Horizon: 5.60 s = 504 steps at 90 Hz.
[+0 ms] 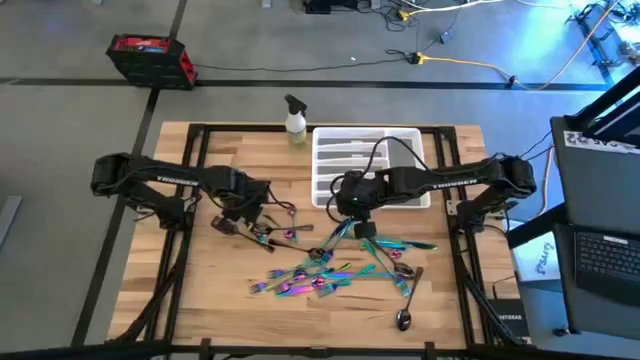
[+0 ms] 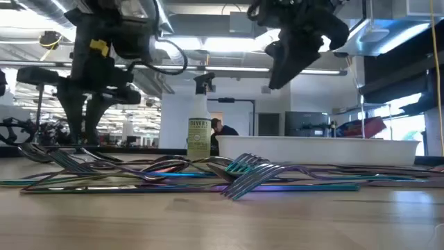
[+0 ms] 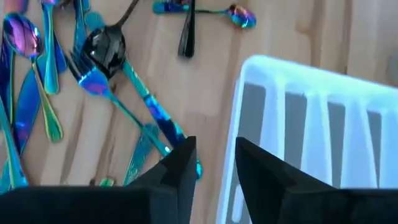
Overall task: Sort silverware
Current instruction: Put the blue fork on the white silverware tray
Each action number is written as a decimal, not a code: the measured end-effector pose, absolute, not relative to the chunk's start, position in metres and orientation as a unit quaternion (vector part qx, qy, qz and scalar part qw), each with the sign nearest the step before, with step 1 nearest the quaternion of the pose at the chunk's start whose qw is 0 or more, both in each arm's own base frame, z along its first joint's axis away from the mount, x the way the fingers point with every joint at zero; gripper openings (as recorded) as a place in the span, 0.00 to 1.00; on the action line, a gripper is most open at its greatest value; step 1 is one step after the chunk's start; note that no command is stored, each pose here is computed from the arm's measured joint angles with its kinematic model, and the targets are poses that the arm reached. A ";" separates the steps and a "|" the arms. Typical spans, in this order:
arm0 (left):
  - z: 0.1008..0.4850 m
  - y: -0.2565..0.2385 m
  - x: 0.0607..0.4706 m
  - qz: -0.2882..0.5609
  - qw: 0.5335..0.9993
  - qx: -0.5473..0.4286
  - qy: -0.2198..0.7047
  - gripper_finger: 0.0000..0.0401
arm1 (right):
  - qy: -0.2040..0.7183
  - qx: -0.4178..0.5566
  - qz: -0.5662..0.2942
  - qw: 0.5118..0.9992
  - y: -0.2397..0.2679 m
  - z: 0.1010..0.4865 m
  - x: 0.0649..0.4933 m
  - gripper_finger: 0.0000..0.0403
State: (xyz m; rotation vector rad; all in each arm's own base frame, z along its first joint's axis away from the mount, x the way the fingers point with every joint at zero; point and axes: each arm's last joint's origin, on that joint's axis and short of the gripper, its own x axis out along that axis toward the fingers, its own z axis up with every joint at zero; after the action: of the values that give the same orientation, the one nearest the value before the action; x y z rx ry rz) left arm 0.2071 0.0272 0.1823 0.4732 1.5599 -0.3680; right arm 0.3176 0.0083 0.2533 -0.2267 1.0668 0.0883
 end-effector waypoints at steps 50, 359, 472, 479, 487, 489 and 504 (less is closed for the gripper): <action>0.179 0.031 0.209 -0.160 0.687 0.205 0.678 0.28 | 0.510 -0.088 0.057 0.854 0.010 0.253 0.317 0.23; 0.299 0.054 0.291 -0.019 0.968 0.023 0.247 0.01 | 0.138 -0.075 0.016 0.987 0.006 0.356 0.247 0.23; 0.278 0.048 0.280 0.000 0.972 0.109 -0.208 0.00 | -0.104 0.342 0.014 0.934 -0.028 0.238 0.287 0.23; 0.277 0.048 0.281 0.000 0.972 0.109 -0.206 0.00 | -0.108 0.360 0.016 0.927 -0.029 0.237 0.288 0.23; 0.277 0.048 0.281 0.000 0.972 0.109 -0.207 0.00 | -0.115 0.383 0.021 0.916 -0.031 0.237 0.289 0.23; 0.277 0.048 0.281 0.000 0.972 0.109 -0.207 0.00 | -0.114 0.389 0.023 0.914 -0.031 0.237 0.289 0.23; 0.278 0.048 0.280 0.000 0.972 0.109 -0.208 0.00 | -0.098 0.413 0.018 0.905 -0.032 0.226 0.294 0.24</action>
State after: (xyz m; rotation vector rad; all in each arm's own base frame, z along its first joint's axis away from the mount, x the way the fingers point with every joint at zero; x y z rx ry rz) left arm 0.2805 0.0482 0.2776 0.2206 -0.4208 -0.0008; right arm 0.2937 -0.0318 0.2264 0.8527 -0.2034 0.0378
